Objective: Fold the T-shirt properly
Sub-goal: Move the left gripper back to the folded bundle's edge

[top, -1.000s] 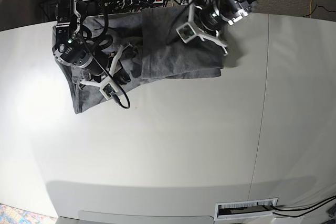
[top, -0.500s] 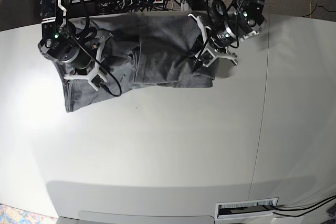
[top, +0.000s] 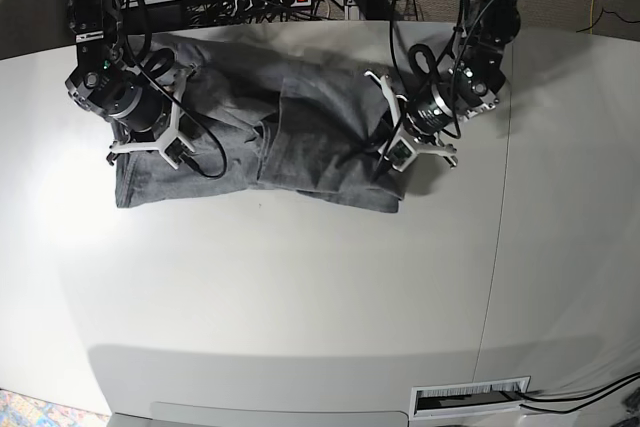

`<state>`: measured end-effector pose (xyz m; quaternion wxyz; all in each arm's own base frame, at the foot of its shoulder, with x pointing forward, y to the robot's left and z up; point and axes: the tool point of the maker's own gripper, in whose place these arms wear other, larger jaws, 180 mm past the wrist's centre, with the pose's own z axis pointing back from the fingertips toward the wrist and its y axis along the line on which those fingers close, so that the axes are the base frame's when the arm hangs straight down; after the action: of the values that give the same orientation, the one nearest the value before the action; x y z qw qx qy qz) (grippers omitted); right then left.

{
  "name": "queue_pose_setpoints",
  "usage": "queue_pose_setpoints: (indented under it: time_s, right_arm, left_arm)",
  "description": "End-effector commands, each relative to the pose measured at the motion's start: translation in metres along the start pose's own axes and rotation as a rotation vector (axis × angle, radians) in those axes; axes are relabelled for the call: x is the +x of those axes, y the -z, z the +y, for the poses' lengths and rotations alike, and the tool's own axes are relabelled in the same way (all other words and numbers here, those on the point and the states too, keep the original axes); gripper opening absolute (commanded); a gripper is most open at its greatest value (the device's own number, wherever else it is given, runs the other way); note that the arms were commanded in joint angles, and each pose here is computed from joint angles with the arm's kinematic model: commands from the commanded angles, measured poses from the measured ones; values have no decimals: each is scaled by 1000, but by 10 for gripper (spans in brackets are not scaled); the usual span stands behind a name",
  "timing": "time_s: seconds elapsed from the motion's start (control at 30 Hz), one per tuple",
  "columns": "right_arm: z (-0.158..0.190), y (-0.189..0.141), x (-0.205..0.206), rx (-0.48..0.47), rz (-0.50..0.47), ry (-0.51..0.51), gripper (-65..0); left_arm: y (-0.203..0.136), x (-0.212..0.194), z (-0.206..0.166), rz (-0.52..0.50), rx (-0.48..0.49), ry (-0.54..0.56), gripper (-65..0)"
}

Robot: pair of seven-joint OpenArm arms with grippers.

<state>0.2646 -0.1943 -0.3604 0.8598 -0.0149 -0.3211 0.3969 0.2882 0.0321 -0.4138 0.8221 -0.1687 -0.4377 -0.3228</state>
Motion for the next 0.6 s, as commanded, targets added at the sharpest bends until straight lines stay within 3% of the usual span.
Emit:
queue_pose_setpoints:
  time_s: [0.0,0.2,0.3,0.47,0.57]
  right_arm:
    - [-10,-6,13,-19,-52,0,-593]
    - [-40,-35,31,-23,-237,223,-593]
    - [-66,-54,20,-84,-253,321,-591]
    - [-78,-66,1,-114,-223,379,-447]
    - [-77,-59,-11,-93,-215,431,-417]
  left_arm:
    - [-11,-54,27,244,86,53,-650]
    - [-25,-69,68,304,142,86,-650]
    - [-32,-73,79,322,157,106,-650]
    - [-38,-76,83,327,140,99,-650]
    - [-38,-78,78,336,112,102,-650]
